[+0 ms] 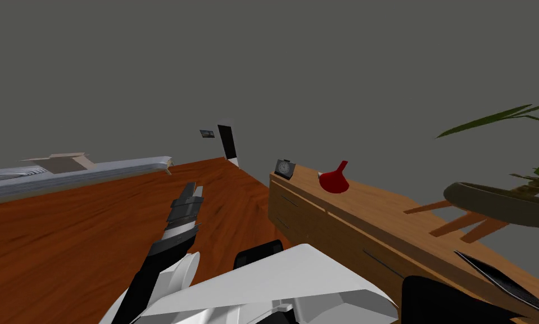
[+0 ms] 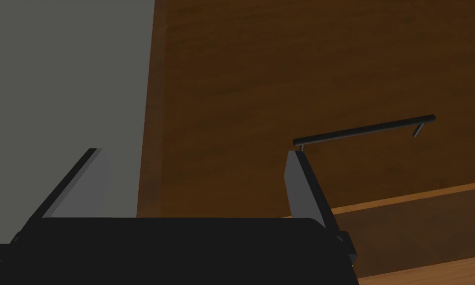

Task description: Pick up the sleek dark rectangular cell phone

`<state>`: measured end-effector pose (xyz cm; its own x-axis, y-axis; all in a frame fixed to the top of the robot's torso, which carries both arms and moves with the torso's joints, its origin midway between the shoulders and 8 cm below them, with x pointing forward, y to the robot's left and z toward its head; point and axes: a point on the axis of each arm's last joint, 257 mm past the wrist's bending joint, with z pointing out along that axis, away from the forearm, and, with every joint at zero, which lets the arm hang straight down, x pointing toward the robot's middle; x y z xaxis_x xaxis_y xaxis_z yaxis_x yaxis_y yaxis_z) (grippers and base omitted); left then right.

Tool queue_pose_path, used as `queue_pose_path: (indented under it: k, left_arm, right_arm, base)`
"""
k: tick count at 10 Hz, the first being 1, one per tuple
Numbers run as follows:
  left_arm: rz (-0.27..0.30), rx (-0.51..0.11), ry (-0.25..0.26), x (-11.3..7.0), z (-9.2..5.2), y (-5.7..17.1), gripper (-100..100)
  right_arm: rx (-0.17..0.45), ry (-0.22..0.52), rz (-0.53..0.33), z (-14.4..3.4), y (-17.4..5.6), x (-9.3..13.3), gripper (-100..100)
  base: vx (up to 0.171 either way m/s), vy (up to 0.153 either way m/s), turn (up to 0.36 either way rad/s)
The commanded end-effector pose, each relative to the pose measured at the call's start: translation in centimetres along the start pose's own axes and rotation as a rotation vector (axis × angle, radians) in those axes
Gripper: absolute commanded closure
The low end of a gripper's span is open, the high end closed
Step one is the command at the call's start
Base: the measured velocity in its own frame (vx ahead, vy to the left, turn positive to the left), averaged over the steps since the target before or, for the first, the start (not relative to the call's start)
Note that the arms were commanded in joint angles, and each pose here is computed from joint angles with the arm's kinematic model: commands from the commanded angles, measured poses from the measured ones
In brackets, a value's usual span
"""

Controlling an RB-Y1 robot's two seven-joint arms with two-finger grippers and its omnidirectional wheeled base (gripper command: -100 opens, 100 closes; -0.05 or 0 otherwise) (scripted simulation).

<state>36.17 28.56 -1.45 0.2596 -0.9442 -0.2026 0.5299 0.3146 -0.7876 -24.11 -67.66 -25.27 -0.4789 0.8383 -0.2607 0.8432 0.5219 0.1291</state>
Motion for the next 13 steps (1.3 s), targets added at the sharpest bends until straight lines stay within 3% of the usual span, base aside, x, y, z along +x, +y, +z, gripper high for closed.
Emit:
queue_pose_path:
  k: [1, 3, 5, 7, 10, 11, 12, 13]
  left_arm:
    - [0.000, 0.000, 0.000, 0.0, 0.0, 0.0, 0]
    - [0.000, 0.000, 0.000, 0.0, 0.0, 0.0, 0]
    - [0.000, 0.000, 0.000, 0.0, 0.0, 0.0, 0]
    - [0.000, 0.000, 0.000, 0.0, 0.0, 0.0, 0]
    - [0.000, 0.000, 0.000, 0.0, 0.0, 0.0, 0]
    - [0.000, 0.000, 0.000, 0.0, 0.0, 0.0, 0]
    - [0.000, 0.000, 0.000, 0.0, 0.0, 0.0, 0]
    - [0.000, 0.000, 0.000, 0.0, 0.0, 0.0, 0]
  right_arm:
    - [0.029, 0.007, -0.007, -1.4, -0.7, -0.5, -100]
    - [0.082, 0.027, -0.040, -3.9, -1.8, -2.2, -100]
    - [0.082, 0.027, -0.040, -3.9, -1.8, -2.2, -100]
    - [0.111, 0.041, -0.072, -5.4, -2.0, -3.9, -100]
    - [0.111, 0.055, -0.123, -5.9, -0.9, -6.1, -100]
    - [0.113, 0.052, -0.110, -6.0, -1.3, -5.4, -100]
    - [0.112, 0.052, -0.113, -6.0, -1.2, -5.6, 0]
    - [0.116, 0.055, -0.095, -5.4, -0.7, -6.3, -100]
  base:
    - [0.012, -0.042, 0.121]
    - [0.011, -0.053, 0.219]
    - [0.010, -0.042, 0.056]
    - [0.010, -0.045, 0.234]
    - [0.016, -0.160, 0.207]
    - [0.008, -0.097, 0.065]
    - [0.003, -0.018, -0.003]
    - [-0.070, 0.022, 0.135]
